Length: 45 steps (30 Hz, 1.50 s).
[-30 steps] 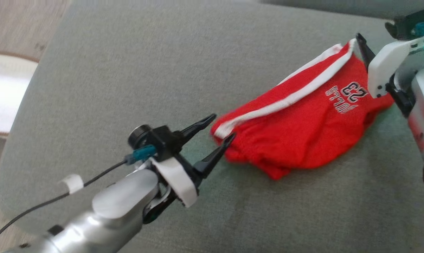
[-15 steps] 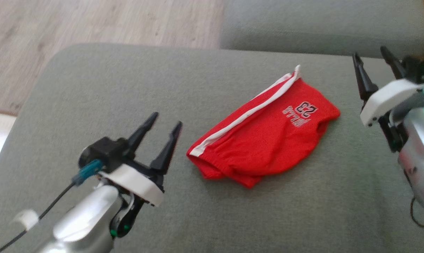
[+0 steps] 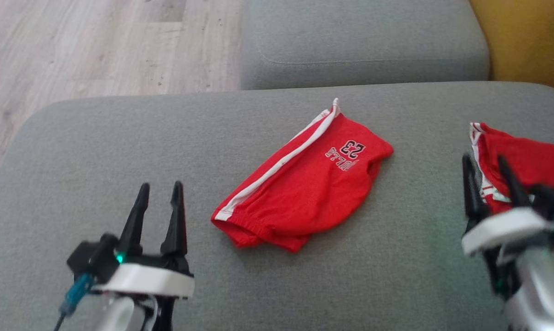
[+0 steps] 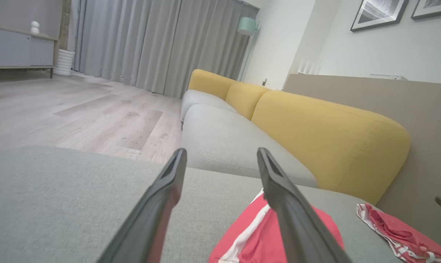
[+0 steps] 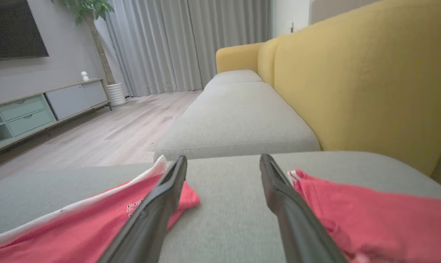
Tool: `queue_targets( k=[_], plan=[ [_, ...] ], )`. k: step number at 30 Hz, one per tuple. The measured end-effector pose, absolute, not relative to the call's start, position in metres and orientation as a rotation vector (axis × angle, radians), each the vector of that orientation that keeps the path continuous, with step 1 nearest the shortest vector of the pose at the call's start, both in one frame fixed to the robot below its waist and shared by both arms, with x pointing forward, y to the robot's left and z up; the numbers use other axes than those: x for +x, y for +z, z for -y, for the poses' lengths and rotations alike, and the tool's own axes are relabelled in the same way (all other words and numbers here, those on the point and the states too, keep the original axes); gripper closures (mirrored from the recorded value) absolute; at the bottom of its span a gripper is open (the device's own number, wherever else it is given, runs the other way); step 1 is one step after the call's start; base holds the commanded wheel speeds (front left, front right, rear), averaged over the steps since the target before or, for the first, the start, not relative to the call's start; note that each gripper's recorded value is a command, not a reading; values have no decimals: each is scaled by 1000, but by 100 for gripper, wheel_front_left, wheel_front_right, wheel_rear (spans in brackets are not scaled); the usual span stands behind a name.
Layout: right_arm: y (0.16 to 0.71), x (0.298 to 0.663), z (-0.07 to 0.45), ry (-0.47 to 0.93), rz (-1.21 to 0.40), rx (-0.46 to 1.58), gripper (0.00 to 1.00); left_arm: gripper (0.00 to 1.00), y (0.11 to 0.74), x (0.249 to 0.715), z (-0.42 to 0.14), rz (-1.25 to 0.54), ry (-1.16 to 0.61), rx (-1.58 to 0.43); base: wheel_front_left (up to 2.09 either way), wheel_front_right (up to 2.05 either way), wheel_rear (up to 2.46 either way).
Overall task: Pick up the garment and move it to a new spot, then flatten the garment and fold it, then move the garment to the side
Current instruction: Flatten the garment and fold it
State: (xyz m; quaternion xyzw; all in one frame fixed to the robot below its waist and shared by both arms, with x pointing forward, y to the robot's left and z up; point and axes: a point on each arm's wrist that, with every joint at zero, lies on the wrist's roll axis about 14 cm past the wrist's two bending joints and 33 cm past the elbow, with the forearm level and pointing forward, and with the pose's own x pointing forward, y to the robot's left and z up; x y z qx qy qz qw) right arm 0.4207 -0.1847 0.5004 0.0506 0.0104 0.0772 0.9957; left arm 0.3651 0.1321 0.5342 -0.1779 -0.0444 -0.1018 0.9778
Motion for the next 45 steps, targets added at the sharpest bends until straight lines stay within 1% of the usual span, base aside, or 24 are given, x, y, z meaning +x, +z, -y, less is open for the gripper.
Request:
queue_targets(
  k=[5, 12, 17, 22, 26, 29, 32, 35, 38, 45],
  plan=[
    [488, 395, 175, 119, -18, 165, 0, 0, 521, 356, -133, 82, -191, -358, 0, 0, 0],
    [476, 380, 174, 87, -38, 187, 0, 0, 508, 348, -133, 59, -187, -338, 0, 0, 0],
    [470, 384, 171, 95, -65, 180, 0, 0, 500, 345, -138, 43, -166, -337, 0, 0, 0],
    [453, 402, 164, 96, -176, 244, 0, 0, 489, 346, -142, 9, -144, -335, 0, 0, 0],
    [443, 434, 153, 83, -269, 377, 0, 0, 491, 359, -136, 11, -161, -333, 0, 0, 0],
    [438, 460, 138, 99, -338, 470, 0, 0, 493, 366, -146, 20, -137, -333, 0, 0, 0],
    [425, 478, 118, 119, -431, 566, 0, 0, 485, 365, -155, -5, -111, -323, 0, 0, 0],
    [407, 487, 100, 128, -533, 636, 0, 0, 476, 359, -162, -31, -81, -319, 0, 0, 0],
    [385, 487, 87, 119, -634, 679, 0, 0, 473, 355, -171, -37, -50, -320, 0, 0, 0],
    [371, 504, 72, 117, -747, 677, 0, 0, 474, 351, -184, -35, -11, -309, 0, 0, 0]
  ],
)
